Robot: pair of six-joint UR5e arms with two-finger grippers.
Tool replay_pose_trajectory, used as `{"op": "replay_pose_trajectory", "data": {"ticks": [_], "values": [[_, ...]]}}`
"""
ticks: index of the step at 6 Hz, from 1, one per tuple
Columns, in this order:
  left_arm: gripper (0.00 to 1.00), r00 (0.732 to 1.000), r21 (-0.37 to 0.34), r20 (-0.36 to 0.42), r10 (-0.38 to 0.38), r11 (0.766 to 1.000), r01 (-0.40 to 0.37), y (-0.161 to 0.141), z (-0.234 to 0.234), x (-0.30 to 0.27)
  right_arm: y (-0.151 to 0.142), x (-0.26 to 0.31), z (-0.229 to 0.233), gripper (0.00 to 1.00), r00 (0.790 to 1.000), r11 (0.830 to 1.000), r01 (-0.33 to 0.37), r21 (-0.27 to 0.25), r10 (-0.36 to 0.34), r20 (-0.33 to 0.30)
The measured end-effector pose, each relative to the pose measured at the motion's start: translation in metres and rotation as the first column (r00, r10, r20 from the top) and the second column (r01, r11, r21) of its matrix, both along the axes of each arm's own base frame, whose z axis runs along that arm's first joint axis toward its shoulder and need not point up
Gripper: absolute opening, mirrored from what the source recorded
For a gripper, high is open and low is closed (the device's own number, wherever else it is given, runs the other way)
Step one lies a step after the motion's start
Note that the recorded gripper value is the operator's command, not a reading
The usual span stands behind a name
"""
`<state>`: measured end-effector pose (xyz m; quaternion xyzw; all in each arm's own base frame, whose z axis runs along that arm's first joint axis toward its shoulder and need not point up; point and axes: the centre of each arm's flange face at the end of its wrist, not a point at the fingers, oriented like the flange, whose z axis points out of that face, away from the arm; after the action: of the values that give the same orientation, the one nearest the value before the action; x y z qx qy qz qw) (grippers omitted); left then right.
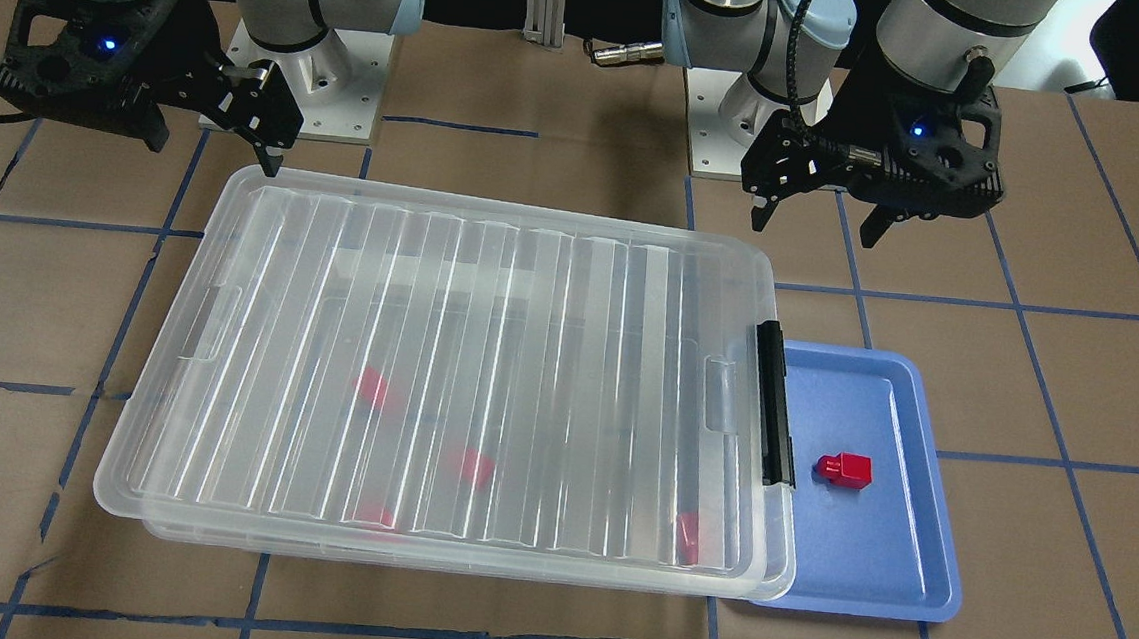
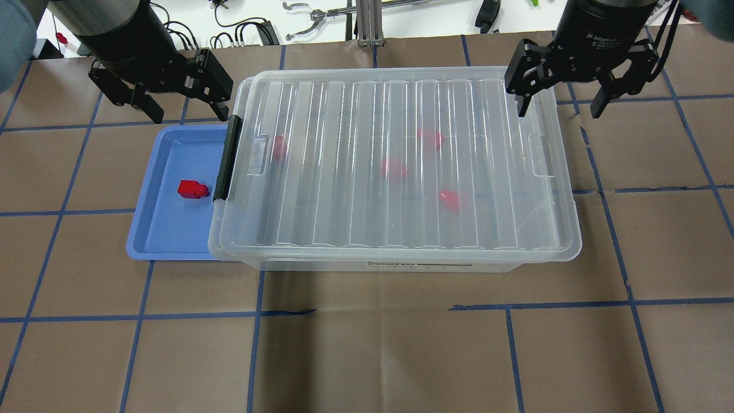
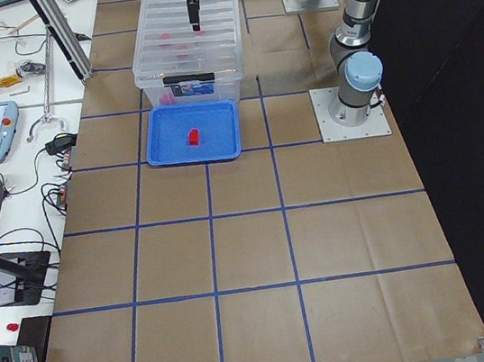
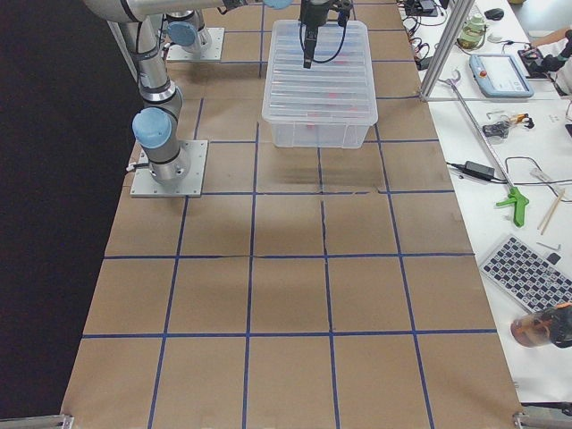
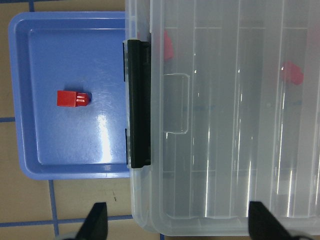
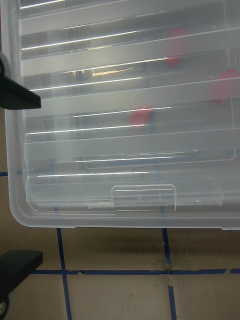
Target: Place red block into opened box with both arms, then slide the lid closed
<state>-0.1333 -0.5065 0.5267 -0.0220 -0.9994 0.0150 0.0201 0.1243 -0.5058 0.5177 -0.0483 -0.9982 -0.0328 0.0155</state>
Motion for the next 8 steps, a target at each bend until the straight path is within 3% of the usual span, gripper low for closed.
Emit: {"op": "replay_pose_trajectory", "data": {"ticks": [3,5,7,8], "values": [[0.98,1.0,0.001,0.002,-0.001,1.0,0.001,0.0,0.001,0.0,-0.011,-0.058,-0.064,1.0,1.0,1.0,0.019,0.016,-0.019,0.007],[0.98,0.999,0.007,0.008,-0.039,0.999,0.039,0.001,0.0,0.001,-0.007,-0.068,-0.104,1.0,1.0,1.0,0.018,0.017,-0.018,0.002],[0.98,0.984,0.021,0.009,-0.179,0.984,0.179,-0.002,-0.004,0.018,-0.006,-0.07,-0.138,1.0,1.0,1.0,-0.012,-0.006,0.012,-0.003],[0.98,0.952,0.031,0.005,-0.307,0.951,0.307,-0.006,-0.009,0.035,-0.009,-0.076,-0.146,1.0,0.999,0.999,-0.035,-0.022,0.035,-0.006]]}}
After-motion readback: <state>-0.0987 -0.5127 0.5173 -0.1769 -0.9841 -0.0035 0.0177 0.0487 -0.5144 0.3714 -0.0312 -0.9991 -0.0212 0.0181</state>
